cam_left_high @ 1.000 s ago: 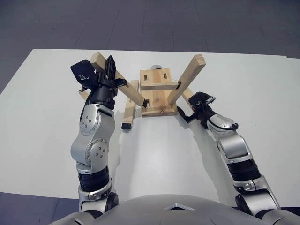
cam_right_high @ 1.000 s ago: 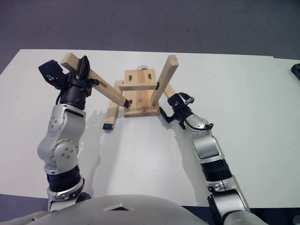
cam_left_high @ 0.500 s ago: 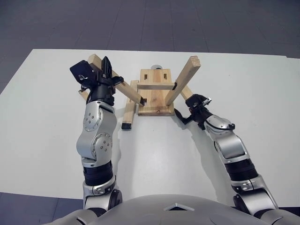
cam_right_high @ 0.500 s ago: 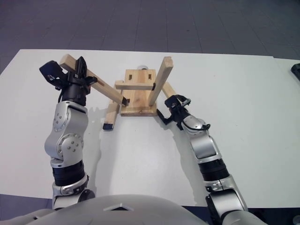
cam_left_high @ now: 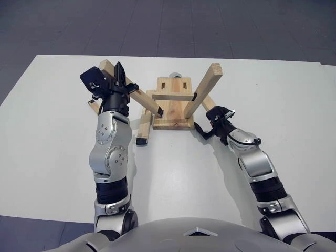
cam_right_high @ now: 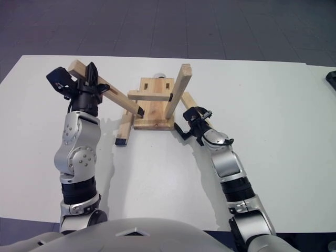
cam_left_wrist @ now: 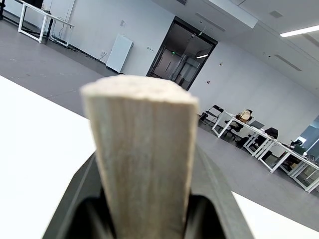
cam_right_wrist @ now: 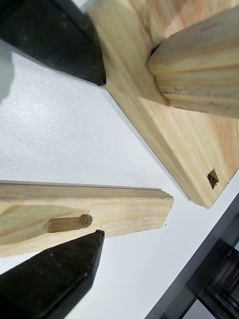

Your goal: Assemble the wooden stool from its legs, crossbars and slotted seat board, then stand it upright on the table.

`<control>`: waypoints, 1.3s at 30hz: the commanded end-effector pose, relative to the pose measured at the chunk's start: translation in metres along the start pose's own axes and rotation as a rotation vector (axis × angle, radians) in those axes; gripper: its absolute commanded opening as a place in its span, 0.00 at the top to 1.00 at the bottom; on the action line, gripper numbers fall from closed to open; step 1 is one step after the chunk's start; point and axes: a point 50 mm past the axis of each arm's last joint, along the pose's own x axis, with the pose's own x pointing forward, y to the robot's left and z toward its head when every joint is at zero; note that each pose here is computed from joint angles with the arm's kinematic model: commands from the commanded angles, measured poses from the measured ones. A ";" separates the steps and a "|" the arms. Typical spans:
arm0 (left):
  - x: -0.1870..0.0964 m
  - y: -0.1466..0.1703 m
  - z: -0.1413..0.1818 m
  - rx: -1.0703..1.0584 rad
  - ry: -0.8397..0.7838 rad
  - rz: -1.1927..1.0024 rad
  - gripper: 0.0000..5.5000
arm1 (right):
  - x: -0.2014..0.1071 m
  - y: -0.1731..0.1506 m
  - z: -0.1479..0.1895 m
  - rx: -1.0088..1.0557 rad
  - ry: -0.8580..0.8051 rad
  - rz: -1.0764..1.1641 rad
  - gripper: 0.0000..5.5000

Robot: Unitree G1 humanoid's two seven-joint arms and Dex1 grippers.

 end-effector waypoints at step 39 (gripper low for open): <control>-0.019 0.015 -0.073 0.521 0.356 -0.154 0.81 | -0.054 -0.077 0.123 0.231 -0.618 -0.499 0.02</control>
